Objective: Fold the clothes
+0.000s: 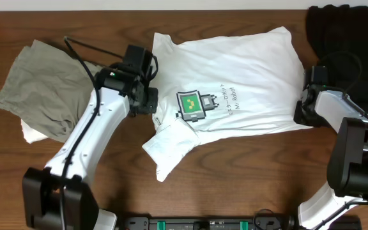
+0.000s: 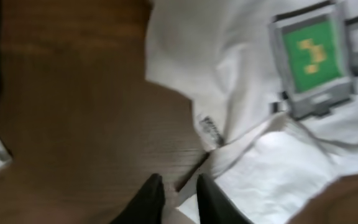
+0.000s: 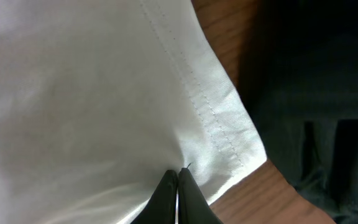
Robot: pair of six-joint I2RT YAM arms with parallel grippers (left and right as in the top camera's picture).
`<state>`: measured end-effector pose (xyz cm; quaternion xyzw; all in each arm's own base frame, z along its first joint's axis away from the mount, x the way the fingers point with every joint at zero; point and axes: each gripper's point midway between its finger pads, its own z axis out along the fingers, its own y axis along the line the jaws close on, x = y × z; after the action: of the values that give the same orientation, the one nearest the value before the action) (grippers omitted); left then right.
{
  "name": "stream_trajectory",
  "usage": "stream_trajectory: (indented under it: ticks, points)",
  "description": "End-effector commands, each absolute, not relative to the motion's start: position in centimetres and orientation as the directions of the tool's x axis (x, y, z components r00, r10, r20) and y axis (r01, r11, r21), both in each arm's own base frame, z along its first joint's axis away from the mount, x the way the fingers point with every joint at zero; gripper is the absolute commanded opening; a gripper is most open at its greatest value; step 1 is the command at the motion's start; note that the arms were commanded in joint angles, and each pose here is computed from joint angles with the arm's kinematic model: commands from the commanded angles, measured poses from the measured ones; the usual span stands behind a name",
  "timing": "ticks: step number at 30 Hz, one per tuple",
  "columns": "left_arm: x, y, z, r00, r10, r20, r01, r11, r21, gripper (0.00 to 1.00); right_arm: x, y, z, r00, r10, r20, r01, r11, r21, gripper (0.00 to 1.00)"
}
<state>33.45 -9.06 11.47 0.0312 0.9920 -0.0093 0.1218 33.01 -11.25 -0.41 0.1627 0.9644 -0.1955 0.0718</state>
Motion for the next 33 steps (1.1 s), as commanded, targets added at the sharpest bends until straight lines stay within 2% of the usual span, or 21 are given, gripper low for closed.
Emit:
stream_trajectory:
  ticks: [1, 3, 8, 12, 19, 22, 24, 26, 27, 28, 31, 33]
  points:
    - [33.5, -7.5, 8.8, -0.978, -0.062, -0.201, -0.067, 0.998, 0.018, 0.35, 30.6, -10.9, -3.0, -0.94, 0.324, -0.107, 0.34, 0.877, -0.34, 0.04]
    - [34.2, -7.3, 7.7, -0.976, -0.079, -0.205, -0.083, 0.996, 0.011, 0.45, 30.6, -10.9, -3.0, -0.94, 0.324, -0.107, 0.34, 0.877, -0.34, 0.04]
    - [36.4, -8.4, 6.1, -0.973, -0.046, -0.225, -0.028, 0.996, -0.081, 0.52, 30.6, -10.8, -3.0, -0.94, 0.323, -0.107, 0.34, 0.877, -0.338, 0.04]
    - [37.6, -8.0, 4.6, -0.972, -0.075, -0.225, -0.051, 0.992, -0.112, 0.56, 30.6, -10.7, -3.1, -0.94, 0.324, -0.106, 0.34, 0.879, -0.333, 0.04]
    - [39.3, -9.9, 1.7, -0.977, -0.072, -0.202, -0.014, 0.962, -0.274, 0.56, 30.6, -10.7, -3.1, -0.94, 0.324, -0.106, 0.34, 0.879, -0.333, 0.03]
    - [39.4, -10.4, 0.3, -0.981, -0.067, -0.182, -0.011, 0.957, -0.291, 0.57, 30.6, -10.7, -3.1, -0.94, 0.324, -0.105, 0.34, 0.879, -0.333, 0.03]
    - [39.4, -10.6, -0.4, -0.983, -0.064, -0.174, -0.01, 0.955, -0.295, 0.51, 30.6, -10.7, -3.1, -0.94, 0.324, -0.105, 0.34, 0.879, -0.333, 0.03]
    - [39.6, -10.8, -0.5, -0.982, -0.054, -0.18, 0.004, 0.951, -0.308, 0.3, 30.6, -10.7, -3.1, -0.94, 0.324, -0.105, 0.34, 0.879, -0.333, 0.03]
    - [39.8, -10.8, -0.3, -0.98, -0.056, -0.192, 0.006, 0.951, -0.309, 0.13, 30.6, -10.7, -3.1, -0.94, 0.324, -0.105, 0.34, 0.879, -0.333, 0.03]
    - [40.3, -10.7, 0.1, -0.975, -0.058, -0.214, 0.012, 0.95, -0.311, 0.06, 30.6, -10.7, -3.1, -0.94, 0.324, -0.104, 0.34, 0.88, -0.333, 0.03]
    - [42.3, -9.9, 2.7, -0.951, -0.05, -0.306, 0.043, 0.955, -0.292, 0.06, 30.6, -10.7, -3.1, -0.94, 0.324, -0.104, 0.34, 0.881, -0.329, 0.03]
    - [43.8, -8.1, 5.1, -0.922, -0.053, -0.383, 0.034, 0.976, -0.217, 0.06, 30.6, -10.6, -3.1, -0.94, 0.324, -0.102, 0.34, 0.882, -0.325, 0.03]
